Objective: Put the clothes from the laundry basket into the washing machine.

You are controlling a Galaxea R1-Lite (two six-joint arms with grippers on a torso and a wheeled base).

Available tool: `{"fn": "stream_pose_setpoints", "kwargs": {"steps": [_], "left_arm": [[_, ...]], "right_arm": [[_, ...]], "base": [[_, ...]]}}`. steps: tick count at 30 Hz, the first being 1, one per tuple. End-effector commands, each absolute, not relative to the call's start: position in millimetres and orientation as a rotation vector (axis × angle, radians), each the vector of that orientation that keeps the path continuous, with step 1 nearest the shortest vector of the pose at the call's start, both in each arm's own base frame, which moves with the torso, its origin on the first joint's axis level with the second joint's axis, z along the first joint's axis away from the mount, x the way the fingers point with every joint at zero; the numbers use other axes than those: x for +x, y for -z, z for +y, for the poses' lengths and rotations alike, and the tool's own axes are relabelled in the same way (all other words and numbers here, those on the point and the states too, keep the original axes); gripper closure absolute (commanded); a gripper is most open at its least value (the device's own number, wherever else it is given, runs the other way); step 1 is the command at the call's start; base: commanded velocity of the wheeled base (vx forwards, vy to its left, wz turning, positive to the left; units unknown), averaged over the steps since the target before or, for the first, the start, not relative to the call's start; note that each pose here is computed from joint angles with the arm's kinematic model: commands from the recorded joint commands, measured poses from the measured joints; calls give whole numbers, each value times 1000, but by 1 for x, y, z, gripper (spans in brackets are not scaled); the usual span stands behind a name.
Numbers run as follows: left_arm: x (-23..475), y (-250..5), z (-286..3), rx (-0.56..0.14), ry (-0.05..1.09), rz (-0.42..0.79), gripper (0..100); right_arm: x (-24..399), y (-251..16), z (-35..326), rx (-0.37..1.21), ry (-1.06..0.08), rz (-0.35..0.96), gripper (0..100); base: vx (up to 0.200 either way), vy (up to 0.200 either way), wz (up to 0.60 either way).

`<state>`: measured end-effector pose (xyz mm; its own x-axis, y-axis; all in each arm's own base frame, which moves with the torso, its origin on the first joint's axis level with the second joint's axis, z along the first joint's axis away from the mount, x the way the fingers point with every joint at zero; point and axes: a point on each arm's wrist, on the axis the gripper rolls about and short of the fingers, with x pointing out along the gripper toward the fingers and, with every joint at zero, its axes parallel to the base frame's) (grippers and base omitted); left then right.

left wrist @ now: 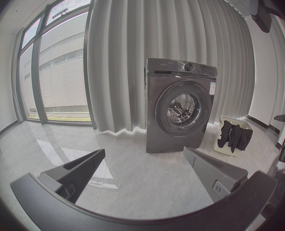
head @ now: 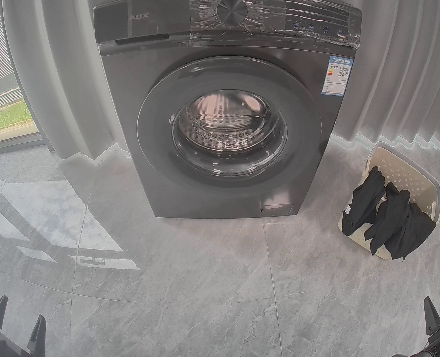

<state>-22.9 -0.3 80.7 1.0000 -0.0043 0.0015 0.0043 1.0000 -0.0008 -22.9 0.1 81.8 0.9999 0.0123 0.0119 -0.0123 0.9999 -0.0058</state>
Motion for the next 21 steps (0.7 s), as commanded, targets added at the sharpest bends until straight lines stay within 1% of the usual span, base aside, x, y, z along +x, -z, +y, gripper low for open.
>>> {"fn": "stream_pose_setpoints", "kwargs": {"steps": [1, 13, 19, 21], "left_arm": [[-23, -75, 0, -2, 5, 0, 0], [-23, -75, 0, -6, 3, 0, 0], [-23, -75, 0, -2, 3, 0, 0], [-23, -75, 0, 0, 2, 0, 0]], "right_arm": [[-22, -77, 0, -8, -14, 1, 0], [-22, -77, 0, -6, -14, 1, 0], [-22, -77, 0, -6, -14, 1, 0], [-22, -77, 0, -6, -14, 1, 0]], "base": [[0, 0, 0], [0, 0, 0], [200, 0, 0], [0, 0, 0]]}}
